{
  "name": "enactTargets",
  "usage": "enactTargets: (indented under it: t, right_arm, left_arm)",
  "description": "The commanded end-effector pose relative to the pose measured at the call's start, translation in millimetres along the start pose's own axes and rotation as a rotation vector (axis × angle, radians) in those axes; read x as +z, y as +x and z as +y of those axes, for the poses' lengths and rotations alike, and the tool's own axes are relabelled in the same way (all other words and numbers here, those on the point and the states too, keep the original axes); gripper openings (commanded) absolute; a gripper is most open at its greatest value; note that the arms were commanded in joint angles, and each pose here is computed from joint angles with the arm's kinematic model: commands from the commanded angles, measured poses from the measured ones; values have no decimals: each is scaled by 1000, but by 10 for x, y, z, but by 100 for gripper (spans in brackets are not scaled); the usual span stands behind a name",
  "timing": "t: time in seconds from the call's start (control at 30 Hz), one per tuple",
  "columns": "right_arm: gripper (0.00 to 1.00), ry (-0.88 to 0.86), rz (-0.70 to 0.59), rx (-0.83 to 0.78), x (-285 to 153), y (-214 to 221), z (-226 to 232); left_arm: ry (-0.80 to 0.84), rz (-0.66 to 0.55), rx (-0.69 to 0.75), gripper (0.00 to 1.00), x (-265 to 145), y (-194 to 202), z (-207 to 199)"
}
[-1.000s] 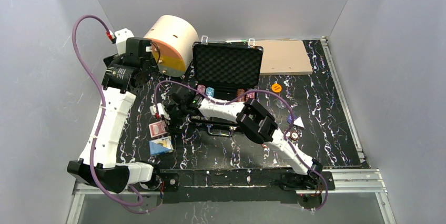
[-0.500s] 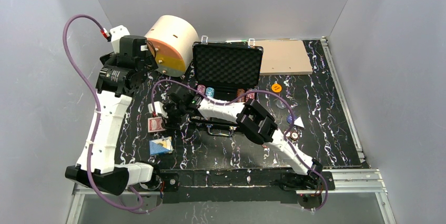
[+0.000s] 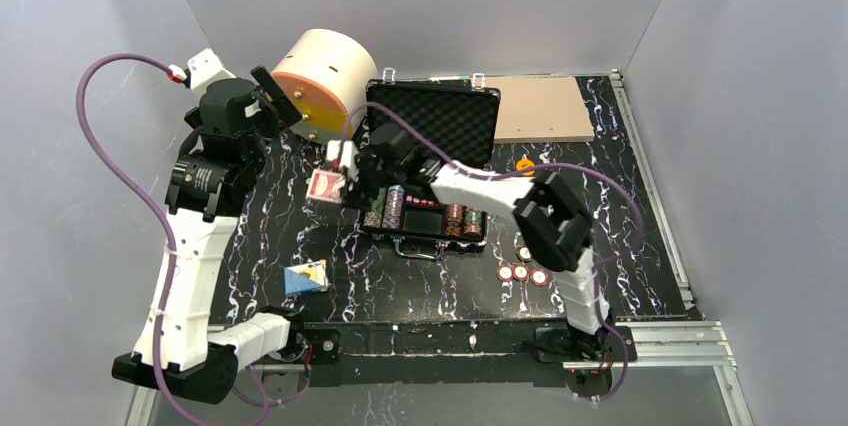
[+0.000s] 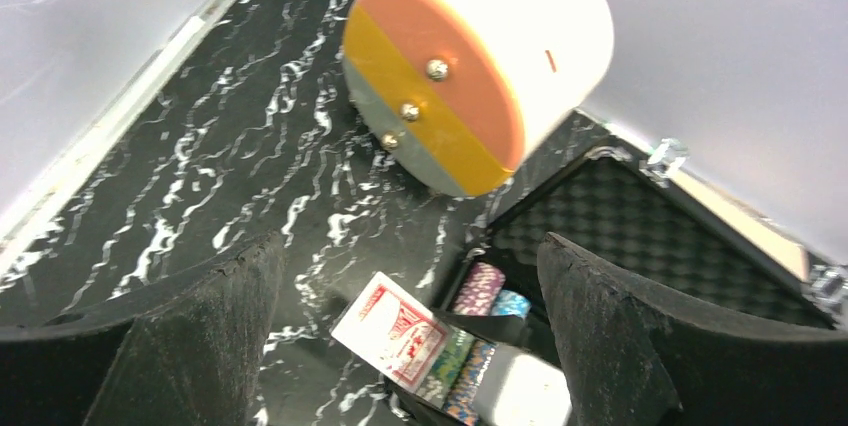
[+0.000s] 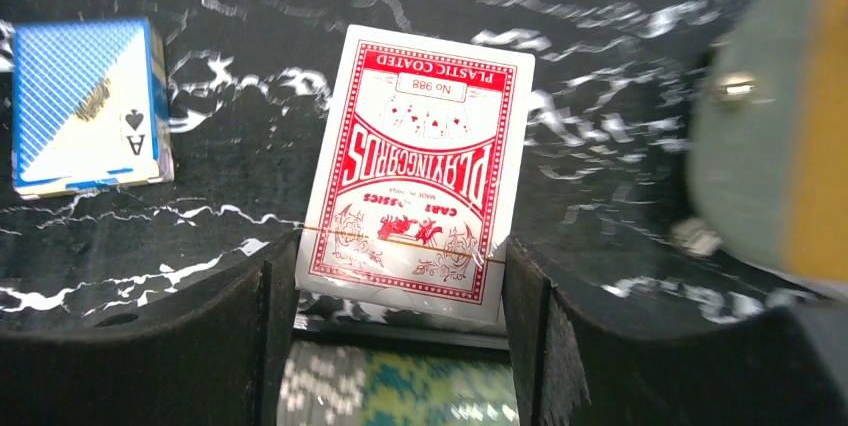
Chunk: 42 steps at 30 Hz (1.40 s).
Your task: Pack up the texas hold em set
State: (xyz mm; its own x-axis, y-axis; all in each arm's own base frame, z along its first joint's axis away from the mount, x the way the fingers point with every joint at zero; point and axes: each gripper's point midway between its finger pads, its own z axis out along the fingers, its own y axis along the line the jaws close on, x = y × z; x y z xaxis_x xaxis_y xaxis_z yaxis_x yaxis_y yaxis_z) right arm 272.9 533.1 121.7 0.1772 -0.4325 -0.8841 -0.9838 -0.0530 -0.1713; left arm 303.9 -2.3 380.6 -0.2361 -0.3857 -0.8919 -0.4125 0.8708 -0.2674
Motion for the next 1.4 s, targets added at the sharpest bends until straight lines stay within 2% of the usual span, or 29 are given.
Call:
enactTargets:
  t: [0.0, 0.13, 0.3, 0.43, 0.63, 0.77, 0.9, 1.03, 1.17, 1.3, 1.37]
  right_arm:
    - [37, 132, -265, -41, -701, -907, -376]
    - [36, 208, -301, -33, -1139, -944, -426]
    - [36, 257, -346, -2, -1628, -956, -347]
    - [36, 258, -384, 9, -1931, -1016, -253]
    - [36, 254, -428, 7, -2274, -1108, -164]
    - [37, 232, -440, -5, -2391, -1139, -110]
    - [38, 170, -432, -29, -2398, -1139, 13]
    - [37, 150, -429, -27, -2391, -1121, 55]
    - [37, 153, -425, -33, -2393, -1113, 51]
    - [38, 129, -421, -27, -2373, -1100, 90]
    - [49, 136, -414, -10, -2367, -1072, 75]
  left_arm:
    - [139, -32, -133, 95, -27, -62, -276]
    - [313, 89, -131, 96, -16, 241, -607]
    - [695, 270, -83, 95, -220, 737, -1153]
    - [945, 472, -79, 95, -477, 1118, -1432]
    - [1091, 661, -126, 92, -755, 1390, -1486]
    - [1124, 744, -226, 76, -802, 1415, -1575]
    - [1169, 784, -350, 68, -894, 1234, -1716]
    - [1140, 839, -399, 60, -873, 1262, -1734]
    - [1080, 899, -412, 31, -806, 1413, -1686]
    - [1067, 927, -403, 13, -808, 1494, -1650]
    - [1073, 912, -394, 4, -803, 1475, -1655]
